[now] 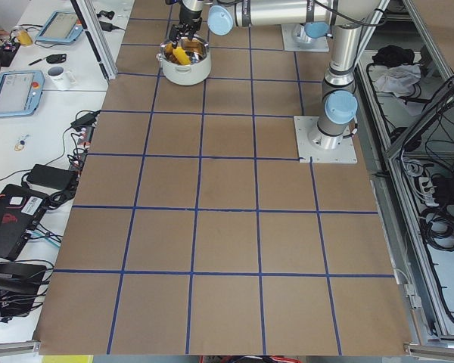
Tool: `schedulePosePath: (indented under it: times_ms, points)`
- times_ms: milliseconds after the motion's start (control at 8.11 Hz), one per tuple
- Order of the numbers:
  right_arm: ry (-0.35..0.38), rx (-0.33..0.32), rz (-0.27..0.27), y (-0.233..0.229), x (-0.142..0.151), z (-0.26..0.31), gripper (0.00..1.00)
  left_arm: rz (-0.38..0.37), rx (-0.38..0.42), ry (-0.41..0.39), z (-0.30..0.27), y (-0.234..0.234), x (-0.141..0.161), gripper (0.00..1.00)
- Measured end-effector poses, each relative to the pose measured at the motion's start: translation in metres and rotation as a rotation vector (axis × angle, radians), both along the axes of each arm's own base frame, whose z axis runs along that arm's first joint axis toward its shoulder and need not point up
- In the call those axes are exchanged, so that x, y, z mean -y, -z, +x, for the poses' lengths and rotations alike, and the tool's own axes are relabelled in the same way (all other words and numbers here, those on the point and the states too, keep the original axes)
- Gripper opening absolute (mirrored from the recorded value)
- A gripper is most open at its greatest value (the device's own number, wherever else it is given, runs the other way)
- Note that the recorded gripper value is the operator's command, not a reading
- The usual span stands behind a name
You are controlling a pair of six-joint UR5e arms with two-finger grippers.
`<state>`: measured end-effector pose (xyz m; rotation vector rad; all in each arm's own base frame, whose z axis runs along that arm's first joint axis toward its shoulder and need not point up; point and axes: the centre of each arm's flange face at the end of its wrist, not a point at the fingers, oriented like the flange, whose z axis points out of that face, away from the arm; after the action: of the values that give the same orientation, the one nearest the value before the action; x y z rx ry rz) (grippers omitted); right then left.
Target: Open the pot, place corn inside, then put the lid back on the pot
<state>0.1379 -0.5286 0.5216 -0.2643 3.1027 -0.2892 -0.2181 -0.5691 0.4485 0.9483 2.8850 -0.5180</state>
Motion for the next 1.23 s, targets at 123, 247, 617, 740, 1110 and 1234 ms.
schedulePosePath:
  times_ms: [123,247,617,740,1110,1234]
  points:
    - [0.002,0.005,-0.014,0.005,0.009,0.005,0.0,0.037,-0.01,-0.114,0.034,-0.007,0.0,1.0]
    - [0.007,0.016,-0.03,0.013,0.02,0.022,0.0,0.07,-0.02,-0.207,0.058,-0.011,-0.001,1.0]
    - [0.116,0.036,-0.043,0.078,0.065,0.099,0.0,0.206,-0.059,-0.5,0.096,-0.01,-0.016,1.0]
    - [0.147,0.042,-0.046,0.104,0.076,0.123,0.0,0.249,-0.065,-0.575,0.1,-0.008,-0.021,1.0]
    - [0.205,0.055,-0.028,0.142,0.084,0.164,0.0,0.292,-0.068,-0.645,0.102,-0.003,-0.026,1.0]
    - [0.212,0.06,-0.028,0.146,0.087,0.174,0.0,0.297,-0.066,-0.644,0.102,-0.001,-0.025,1.0]
